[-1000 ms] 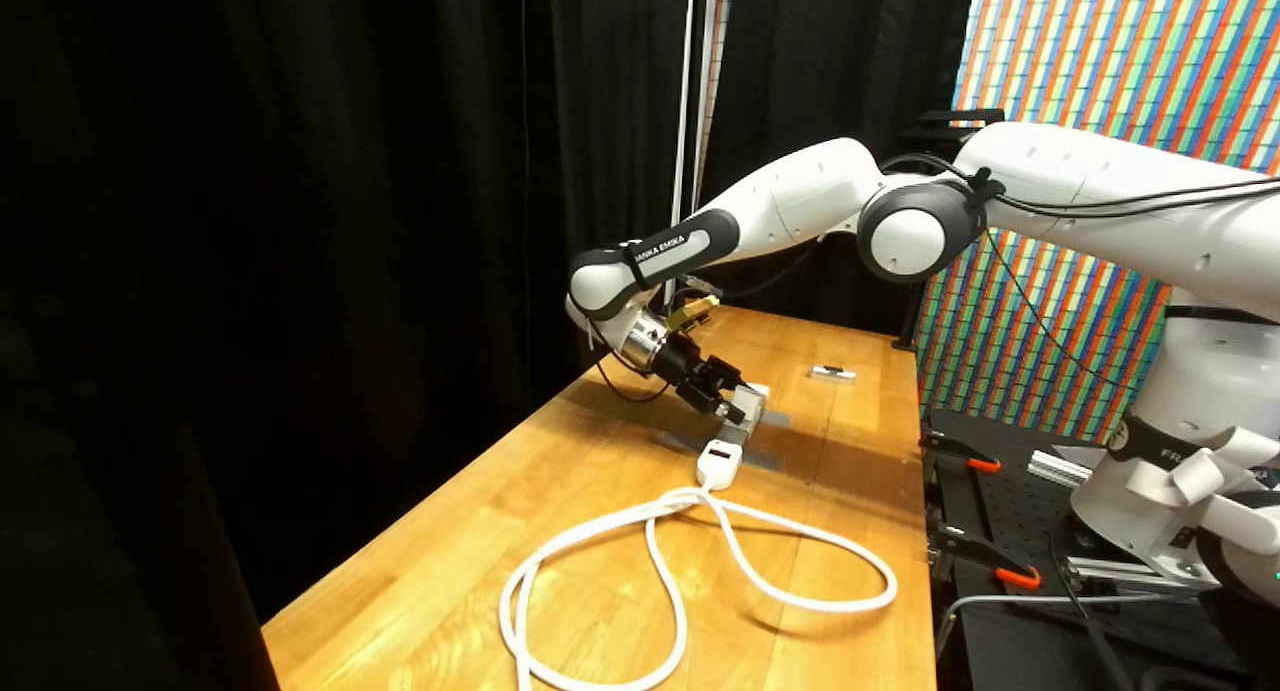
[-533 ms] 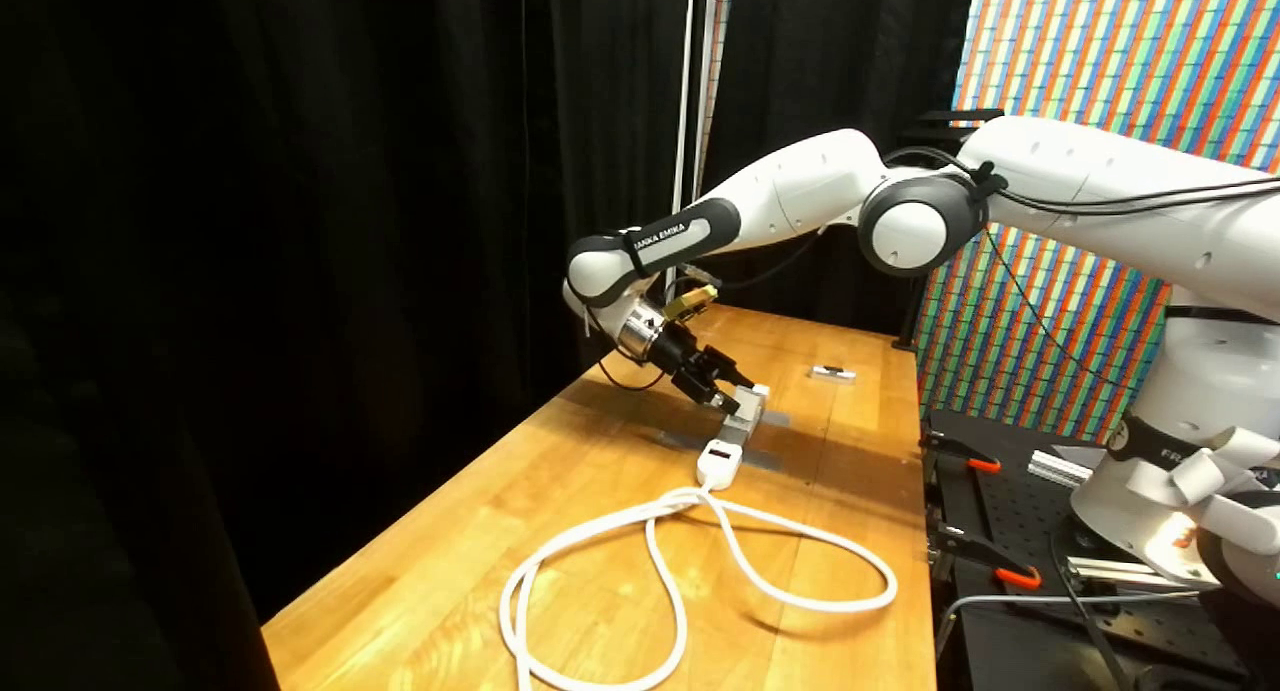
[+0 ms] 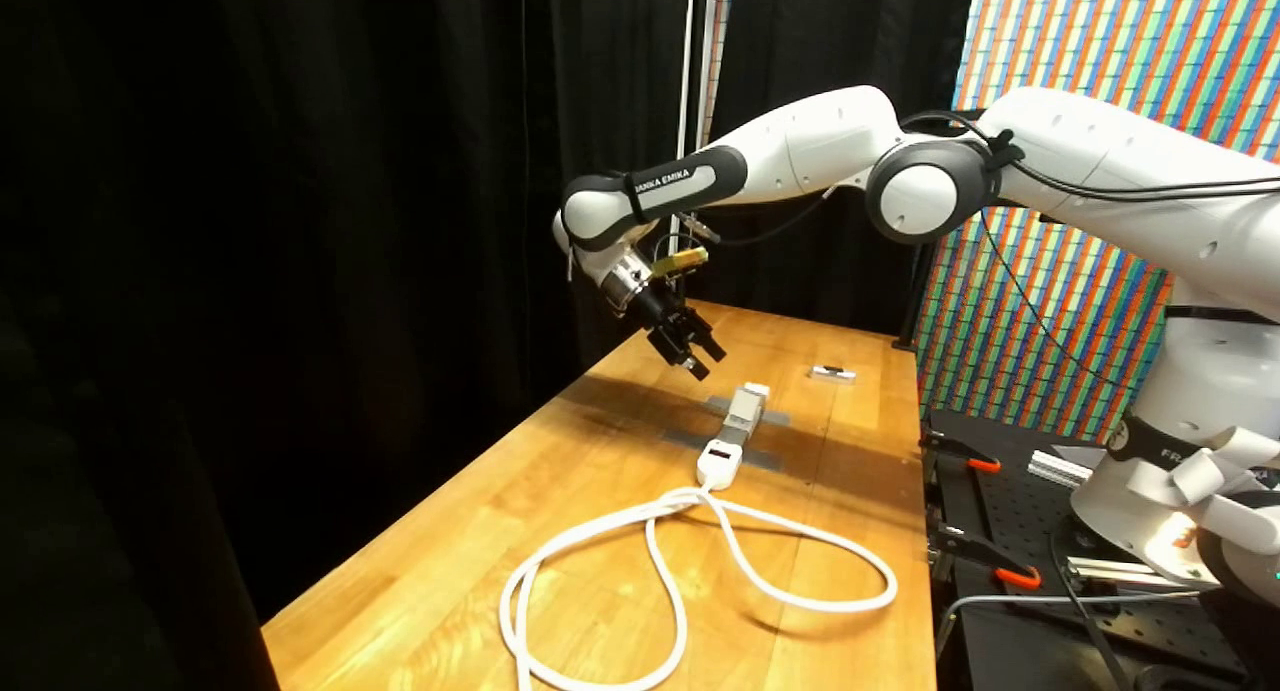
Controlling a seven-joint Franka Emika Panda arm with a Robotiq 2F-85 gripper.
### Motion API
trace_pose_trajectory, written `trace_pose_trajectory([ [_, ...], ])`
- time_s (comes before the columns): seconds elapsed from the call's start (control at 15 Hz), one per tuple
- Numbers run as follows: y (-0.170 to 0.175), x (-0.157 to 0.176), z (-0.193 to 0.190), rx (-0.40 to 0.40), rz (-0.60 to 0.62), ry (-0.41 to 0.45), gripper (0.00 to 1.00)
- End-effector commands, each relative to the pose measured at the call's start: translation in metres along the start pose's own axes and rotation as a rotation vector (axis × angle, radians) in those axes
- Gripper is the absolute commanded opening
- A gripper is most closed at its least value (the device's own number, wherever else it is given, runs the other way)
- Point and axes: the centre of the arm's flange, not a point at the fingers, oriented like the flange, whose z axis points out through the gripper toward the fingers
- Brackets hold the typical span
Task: Plug the charger head into the adapter
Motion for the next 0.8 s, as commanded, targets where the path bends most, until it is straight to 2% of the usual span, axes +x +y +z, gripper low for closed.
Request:
trace_pose_trajectory([
  [0.0,0.0,-0.061,0.004,-0.024,0.038,0.18,1.0],
  [0.13,0.0,-0.078,0.005,-0.024,0.058,0.298,1.0],
  [0.33,-0.001,-0.079,-0.01,-0.014,0.072,0.43,1.0],
  [0.73,-0.001,-0.089,-0.011,0.017,0.047,0.537,1.0],
])
